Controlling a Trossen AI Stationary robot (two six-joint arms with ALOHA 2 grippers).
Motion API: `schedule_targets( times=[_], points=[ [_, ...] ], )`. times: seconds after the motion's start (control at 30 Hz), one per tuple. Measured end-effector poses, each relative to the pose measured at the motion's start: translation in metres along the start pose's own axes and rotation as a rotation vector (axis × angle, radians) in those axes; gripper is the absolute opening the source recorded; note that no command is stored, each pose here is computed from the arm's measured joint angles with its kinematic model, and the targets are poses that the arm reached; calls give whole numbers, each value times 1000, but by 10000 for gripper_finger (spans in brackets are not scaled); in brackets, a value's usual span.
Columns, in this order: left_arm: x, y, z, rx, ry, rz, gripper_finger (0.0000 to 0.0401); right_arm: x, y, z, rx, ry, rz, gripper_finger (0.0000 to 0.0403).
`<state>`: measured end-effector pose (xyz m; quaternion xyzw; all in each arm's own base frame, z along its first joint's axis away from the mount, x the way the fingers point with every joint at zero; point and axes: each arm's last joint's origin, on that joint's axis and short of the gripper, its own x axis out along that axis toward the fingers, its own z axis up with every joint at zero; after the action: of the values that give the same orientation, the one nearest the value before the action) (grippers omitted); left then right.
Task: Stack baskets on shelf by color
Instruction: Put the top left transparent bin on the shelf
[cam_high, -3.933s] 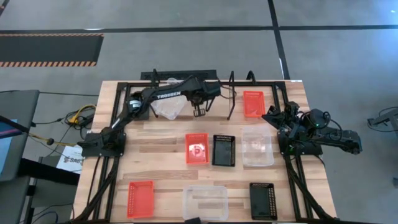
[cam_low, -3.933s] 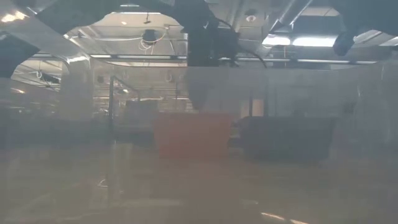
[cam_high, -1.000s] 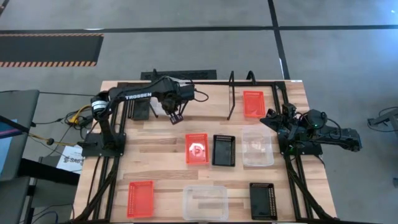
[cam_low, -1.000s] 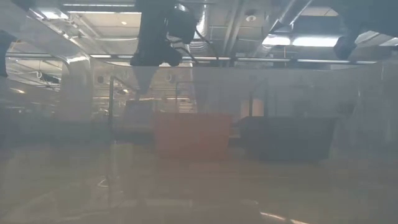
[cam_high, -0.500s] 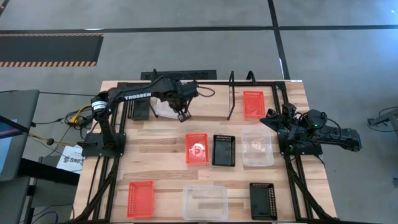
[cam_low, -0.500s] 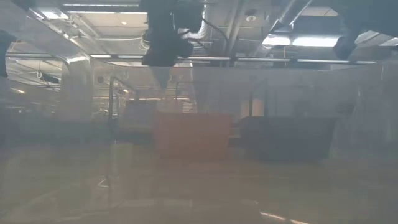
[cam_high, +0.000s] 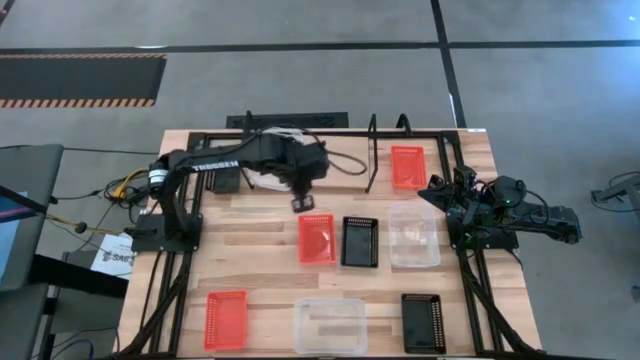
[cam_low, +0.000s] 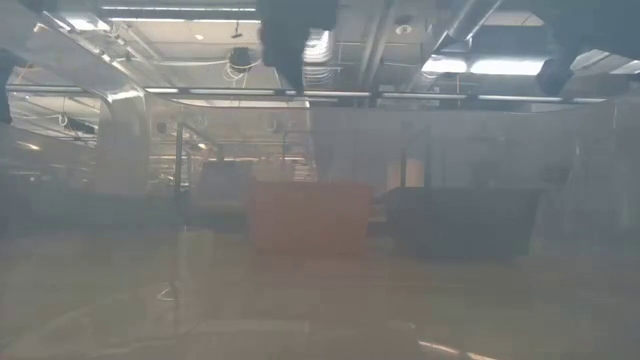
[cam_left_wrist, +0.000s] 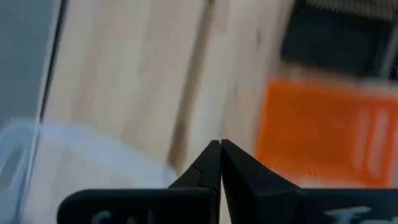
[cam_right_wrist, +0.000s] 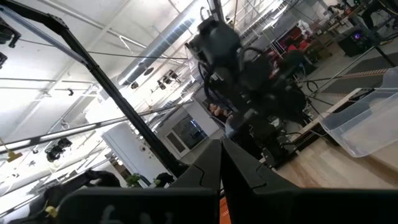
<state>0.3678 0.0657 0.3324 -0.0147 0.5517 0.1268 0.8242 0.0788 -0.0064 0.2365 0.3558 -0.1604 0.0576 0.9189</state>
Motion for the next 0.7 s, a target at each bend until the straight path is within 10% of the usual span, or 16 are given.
schedule_targets(
  times=[0.7],
  points=[
    [120,70,11,-176,156,107,0,0,0,1,0,-12,1,33]
  ],
)
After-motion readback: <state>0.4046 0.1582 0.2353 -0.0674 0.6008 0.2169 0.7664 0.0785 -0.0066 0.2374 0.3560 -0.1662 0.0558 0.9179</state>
